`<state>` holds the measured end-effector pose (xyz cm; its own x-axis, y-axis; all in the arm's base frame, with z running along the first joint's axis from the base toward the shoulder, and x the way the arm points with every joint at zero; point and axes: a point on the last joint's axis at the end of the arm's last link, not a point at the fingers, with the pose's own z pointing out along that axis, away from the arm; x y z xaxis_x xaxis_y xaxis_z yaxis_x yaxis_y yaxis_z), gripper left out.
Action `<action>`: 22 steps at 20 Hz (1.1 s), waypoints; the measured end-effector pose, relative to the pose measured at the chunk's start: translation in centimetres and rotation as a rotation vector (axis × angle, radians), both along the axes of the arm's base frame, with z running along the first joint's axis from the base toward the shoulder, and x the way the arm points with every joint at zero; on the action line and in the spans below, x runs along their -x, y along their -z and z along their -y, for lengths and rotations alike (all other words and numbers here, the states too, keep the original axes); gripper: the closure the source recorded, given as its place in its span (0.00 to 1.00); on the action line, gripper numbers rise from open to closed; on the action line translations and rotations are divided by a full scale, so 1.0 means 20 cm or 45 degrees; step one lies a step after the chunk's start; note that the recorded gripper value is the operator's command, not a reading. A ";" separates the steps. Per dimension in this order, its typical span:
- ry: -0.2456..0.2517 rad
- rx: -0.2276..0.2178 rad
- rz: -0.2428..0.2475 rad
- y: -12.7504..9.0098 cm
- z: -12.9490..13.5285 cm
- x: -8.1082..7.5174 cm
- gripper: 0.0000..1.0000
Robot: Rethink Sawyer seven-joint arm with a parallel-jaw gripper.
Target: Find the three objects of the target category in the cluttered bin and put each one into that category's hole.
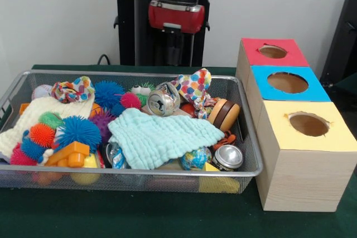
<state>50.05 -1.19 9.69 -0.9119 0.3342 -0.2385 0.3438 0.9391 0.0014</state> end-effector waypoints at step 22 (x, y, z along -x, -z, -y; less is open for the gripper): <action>-0.085 -0.021 0.011 0.15 0.60 -0.05 1.00</action>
